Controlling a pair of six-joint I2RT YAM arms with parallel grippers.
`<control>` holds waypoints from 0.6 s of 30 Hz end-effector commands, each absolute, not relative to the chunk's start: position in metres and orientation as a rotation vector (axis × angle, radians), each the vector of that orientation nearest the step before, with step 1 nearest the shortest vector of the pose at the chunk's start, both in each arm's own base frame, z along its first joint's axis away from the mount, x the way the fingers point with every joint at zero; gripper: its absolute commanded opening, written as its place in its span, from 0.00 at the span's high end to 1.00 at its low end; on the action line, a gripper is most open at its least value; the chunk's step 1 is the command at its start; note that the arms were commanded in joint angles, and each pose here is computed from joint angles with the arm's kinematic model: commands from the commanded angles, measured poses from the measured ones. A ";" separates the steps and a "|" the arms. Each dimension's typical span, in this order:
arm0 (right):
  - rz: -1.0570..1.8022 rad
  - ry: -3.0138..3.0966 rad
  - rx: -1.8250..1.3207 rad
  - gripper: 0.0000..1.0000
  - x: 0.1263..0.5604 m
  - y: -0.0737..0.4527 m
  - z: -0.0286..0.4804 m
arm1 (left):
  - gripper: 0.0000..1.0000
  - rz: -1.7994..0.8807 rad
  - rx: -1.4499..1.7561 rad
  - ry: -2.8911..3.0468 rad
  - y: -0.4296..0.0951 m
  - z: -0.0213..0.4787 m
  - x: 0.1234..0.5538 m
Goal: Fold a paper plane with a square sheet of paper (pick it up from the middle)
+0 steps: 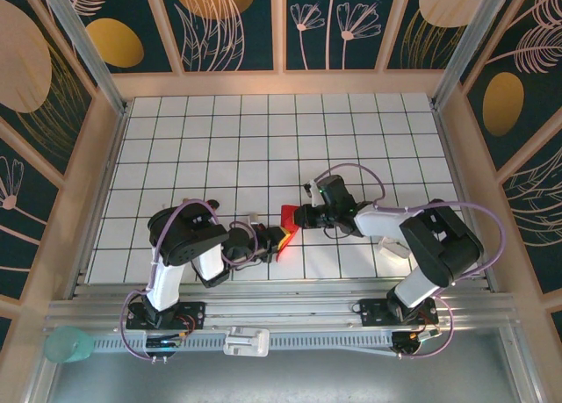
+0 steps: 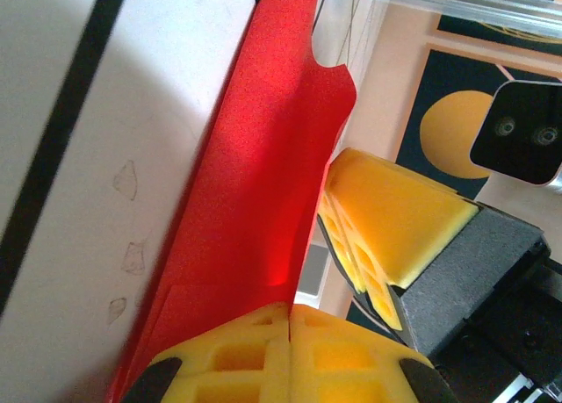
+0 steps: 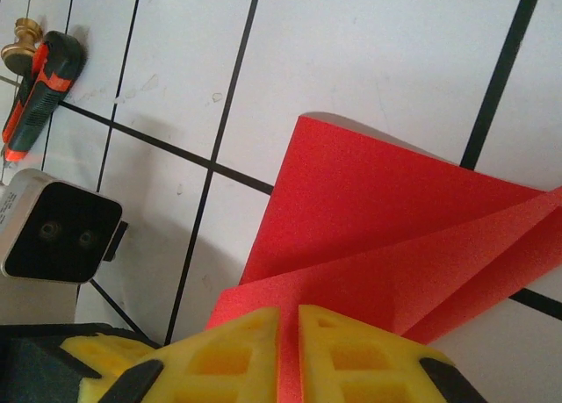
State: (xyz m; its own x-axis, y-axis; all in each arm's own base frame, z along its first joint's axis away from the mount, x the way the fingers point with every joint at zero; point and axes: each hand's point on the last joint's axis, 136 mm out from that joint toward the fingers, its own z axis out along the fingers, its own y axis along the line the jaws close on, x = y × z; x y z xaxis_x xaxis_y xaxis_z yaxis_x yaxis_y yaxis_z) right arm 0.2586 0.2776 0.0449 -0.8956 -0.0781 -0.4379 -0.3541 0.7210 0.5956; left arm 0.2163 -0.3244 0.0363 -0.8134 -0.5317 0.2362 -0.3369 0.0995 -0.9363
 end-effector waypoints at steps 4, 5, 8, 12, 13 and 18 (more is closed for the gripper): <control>0.996 2.535 -0.390 0.86 0.261 0.286 0.039 | 1.00 -1.701 -0.958 2.270 -0.312 0.015 0.212; 0.994 2.539 -0.390 0.86 0.260 0.286 0.037 | 1.00 -1.690 -0.960 2.276 -0.311 0.013 0.212; 0.989 2.549 -0.392 0.86 0.260 0.286 0.032 | 1.00 -1.675 -0.971 2.283 -0.309 0.011 0.212; 0.975 2.568 -0.396 0.86 0.259 0.284 0.024 | 1.00 -1.656 -0.974 2.311 -0.310 0.006 0.209; 0.968 2.577 -0.391 0.86 0.259 0.283 0.021 | 1.00 -1.651 -0.975 2.319 -0.310 0.004 0.208; 0.918 2.631 -0.373 0.87 0.250 0.272 0.005 | 0.97 -1.624 -0.936 2.327 -0.309 0.005 0.209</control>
